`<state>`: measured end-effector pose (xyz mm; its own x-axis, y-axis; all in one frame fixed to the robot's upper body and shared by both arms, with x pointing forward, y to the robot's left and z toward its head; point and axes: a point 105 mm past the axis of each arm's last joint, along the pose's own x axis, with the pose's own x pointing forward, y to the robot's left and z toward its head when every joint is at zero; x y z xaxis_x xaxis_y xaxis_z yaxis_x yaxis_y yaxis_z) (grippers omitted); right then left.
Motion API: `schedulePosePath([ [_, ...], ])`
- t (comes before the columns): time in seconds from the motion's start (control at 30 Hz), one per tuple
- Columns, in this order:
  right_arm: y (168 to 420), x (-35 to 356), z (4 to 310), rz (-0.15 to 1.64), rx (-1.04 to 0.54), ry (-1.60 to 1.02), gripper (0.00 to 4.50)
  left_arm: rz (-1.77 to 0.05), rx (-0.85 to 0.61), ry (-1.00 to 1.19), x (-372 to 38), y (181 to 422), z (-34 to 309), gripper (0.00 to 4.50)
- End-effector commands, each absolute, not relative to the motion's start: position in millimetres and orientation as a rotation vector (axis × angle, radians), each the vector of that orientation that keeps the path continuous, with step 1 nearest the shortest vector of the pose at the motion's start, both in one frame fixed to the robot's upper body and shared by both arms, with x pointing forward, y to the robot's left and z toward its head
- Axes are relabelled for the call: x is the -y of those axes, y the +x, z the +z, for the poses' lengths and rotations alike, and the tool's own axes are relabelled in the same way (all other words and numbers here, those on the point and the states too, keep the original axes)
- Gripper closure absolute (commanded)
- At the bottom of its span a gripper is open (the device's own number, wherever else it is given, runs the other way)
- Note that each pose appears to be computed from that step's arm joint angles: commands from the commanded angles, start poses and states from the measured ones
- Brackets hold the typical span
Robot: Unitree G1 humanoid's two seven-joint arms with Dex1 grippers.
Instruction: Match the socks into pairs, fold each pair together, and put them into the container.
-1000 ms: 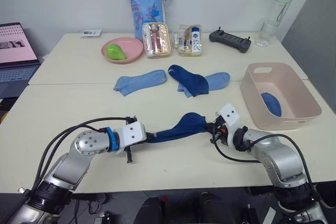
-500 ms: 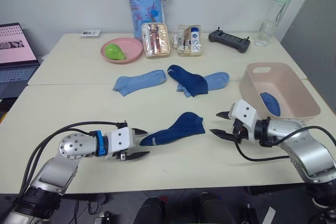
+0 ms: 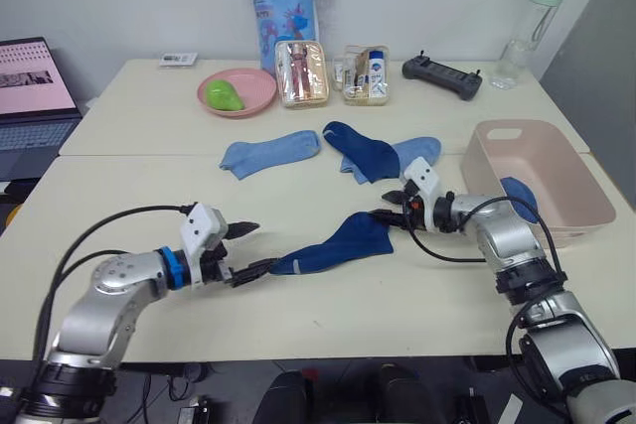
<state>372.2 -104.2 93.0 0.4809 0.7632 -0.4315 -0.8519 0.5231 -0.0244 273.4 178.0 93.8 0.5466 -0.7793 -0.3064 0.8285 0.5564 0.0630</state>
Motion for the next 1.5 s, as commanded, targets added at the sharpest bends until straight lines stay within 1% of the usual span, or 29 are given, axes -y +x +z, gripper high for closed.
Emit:
schedulePosePath([
  [0.03,363.9,99.6,97.6,1.082,-0.394,-0.283,3.22,-0.967,-0.205,0.243,-169.7,273.0,104.8,0.0],
  [0.13,364.9,101.5,94.0,1.068,-0.411,-0.3,4.35,-0.964,-0.205,0.252,-172.4,272.5,106.7,0.0],
  [0.17,367.1,103.6,94.6,1.046,-0.406,-0.305,4.47,-0.963,-0.208,0.266,-174.4,272.4,106.3,0.0],
  [0.37,356.7,118.0,103.5,1.007,-0.419,-0.228,4.47,-0.971,-0.216,0.284,-178.6,269.6,106.7,0.0],
  [0.43,351.6,129.3,103.0,0.957,-0.427,-0.236,4.47,-0.969,-0.233,0.328,-183.2,268.4,102.5,0.0],
  [0.5,341.5,140.5,105.7,0.904,-0.439,-0.217,4.47,-0.968,-0.237,0.353,-186.2,267.7,101.3,0.0],
  [0.57,329.8,148.5,110.5,0.847,-0.446,-0.18,4.47,-0.961,-0.205,0.362,-185.6,270.3,105.9,0.0],
  [0.67,312.1,150.6,114.5,0.788,-0.455,-0.124,4.47,-0.972,-0.178,0.391,-181.8,271.4,109.2,0.0],
  [0.8,301.4,147.8,114.8,0.698,-0.447,-0.069,4.47,-1.017,-0.161,0.408,-170.6,270.6,108.6,0.0],
  [0.87,298.1,140.7,112.4,0.694,-0.444,-0.042,4.47,-1.003,-0.151,0.333,-162.6,279.1,110.9,0.0],
  [0.97,294.3,135.9,105.3,0.702,-0.463,-0.055,4.47,-0.969,-0.141,0.196,-155.8,296.8,119.1,0.0],
  [1.07,292.6,135.6,99.9,0.714,-0.481,-0.066,4.47,-0.955,-0.146,0.132,-154.1,314.8,126.4,0.0],
  [1.17,295.1,134.6,98.9,0.716,-0.478,-0.061,4.47,-1.013,-0.222,0.235,-147.4,329.0,113.1,0.0],
  [1.27,297.6,132.4,100.9,0.718,-0.468,-0.06,4.47,-1.053,-0.239,0.313,-141.2,332.9,101.8,0.0],
  [1.37,299.4,131.7,103.4,0.711,-0.451,-0.054,4.47,-1.098,-0.252,0.344,-135.0,329.9,93.8,0.0],
  [1.5,306.3,137.5,108.8,0.668,-0.423,-0.026,4.47,-1.18,-0.269,0.386,-133.7,312.6,86.9,0.0],
])
